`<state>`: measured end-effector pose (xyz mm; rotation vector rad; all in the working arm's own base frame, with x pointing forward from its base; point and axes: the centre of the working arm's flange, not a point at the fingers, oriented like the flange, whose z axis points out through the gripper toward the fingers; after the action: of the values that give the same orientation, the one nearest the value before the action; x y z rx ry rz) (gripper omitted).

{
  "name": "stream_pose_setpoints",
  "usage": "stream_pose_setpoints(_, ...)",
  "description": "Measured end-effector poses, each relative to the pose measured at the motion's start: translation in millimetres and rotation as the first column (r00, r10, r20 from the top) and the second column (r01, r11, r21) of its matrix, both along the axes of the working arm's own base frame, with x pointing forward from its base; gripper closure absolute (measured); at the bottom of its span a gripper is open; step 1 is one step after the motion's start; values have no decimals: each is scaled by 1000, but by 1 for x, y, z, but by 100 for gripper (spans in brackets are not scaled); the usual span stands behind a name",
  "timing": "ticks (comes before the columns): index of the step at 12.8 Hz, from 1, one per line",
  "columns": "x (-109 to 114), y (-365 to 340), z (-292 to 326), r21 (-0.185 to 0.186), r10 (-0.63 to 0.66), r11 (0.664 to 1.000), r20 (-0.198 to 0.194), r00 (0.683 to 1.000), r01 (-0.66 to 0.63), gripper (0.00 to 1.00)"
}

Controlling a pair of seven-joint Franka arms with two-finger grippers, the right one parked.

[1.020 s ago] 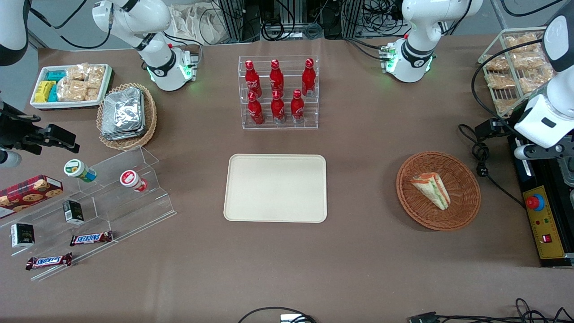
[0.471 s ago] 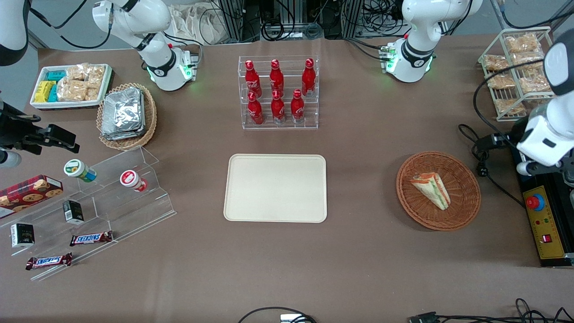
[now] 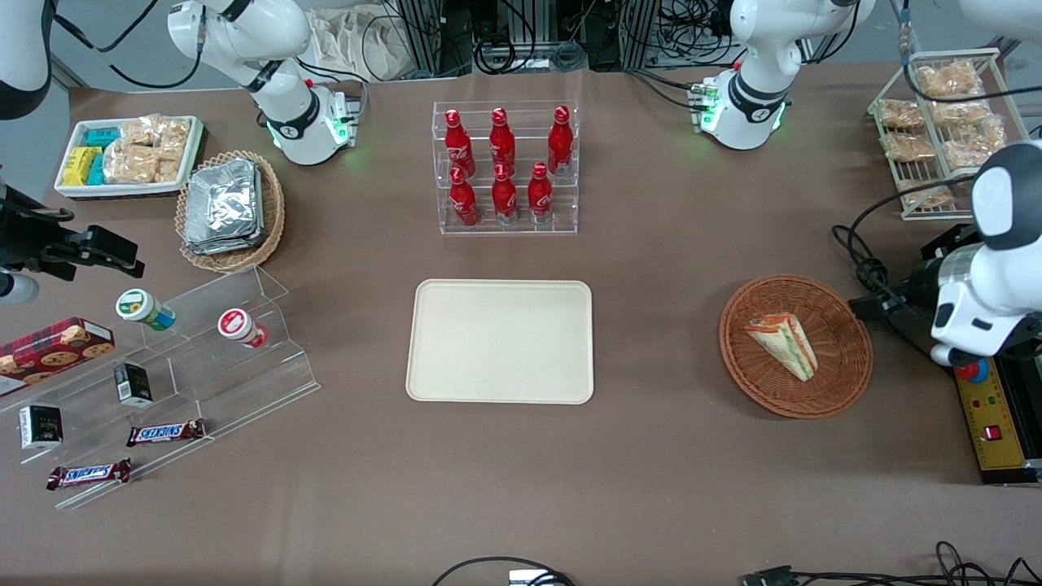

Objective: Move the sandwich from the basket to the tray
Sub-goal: 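Lower the open left gripper over the wrapped sandwich in the basket, then close the left gripper on the sandwich and lift it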

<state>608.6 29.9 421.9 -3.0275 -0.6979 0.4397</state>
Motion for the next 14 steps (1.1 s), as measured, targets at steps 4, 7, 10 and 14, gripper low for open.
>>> stream_pose_setpoints(4, 21, 0, -59, 5, 140, 990, -4, 990, -140, 0)
stream_pose_setpoints(7, 32, -4, -102, -8, 206, 978, -8, 978, -206, 0)
stream_pose_setpoints(10, 38, -6, -138, -25, 238, 971, -11, 971, -238, 0)
stream_pose_setpoints(14, 40, -7, -177, -47, 263, 963, -37, 964, -264, 0)
